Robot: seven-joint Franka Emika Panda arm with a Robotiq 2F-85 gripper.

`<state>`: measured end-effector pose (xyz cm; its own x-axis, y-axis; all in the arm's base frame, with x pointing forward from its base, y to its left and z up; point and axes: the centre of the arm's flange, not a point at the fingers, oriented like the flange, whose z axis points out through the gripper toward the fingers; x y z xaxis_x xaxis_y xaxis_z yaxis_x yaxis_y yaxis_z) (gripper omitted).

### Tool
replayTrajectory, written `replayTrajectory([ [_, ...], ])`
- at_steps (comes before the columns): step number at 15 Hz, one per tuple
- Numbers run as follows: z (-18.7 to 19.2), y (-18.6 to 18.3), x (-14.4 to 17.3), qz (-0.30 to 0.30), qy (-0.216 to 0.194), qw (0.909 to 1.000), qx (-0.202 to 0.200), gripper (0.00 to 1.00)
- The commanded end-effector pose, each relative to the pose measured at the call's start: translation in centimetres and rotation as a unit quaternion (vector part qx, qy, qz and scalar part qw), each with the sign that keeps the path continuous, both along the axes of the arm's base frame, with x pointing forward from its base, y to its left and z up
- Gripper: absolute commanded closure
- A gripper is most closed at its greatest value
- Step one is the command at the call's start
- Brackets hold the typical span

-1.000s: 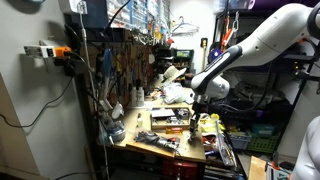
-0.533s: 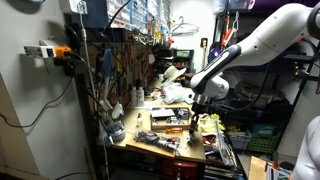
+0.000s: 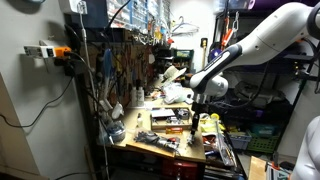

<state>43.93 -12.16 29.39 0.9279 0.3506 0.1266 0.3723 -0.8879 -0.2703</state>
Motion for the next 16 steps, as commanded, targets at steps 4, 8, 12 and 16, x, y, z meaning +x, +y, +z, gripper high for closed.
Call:
replayTrajectory([
  [4, 4.0, 3.0, -1.5, -0.064, 0.028, 0.9903, -0.120, 0.00],
  [8, 4.9, 7.1, -2.4, -0.059, 0.020, 0.9750, -0.213, 0.00],
  [12, 4.8, 8.2, -1.2, -0.049, 0.011, 0.9722, -0.228, 0.00],
  [16, 5.1, 8.8, -1.9, -0.050, 0.005, 0.9702, -0.237, 0.00],
])
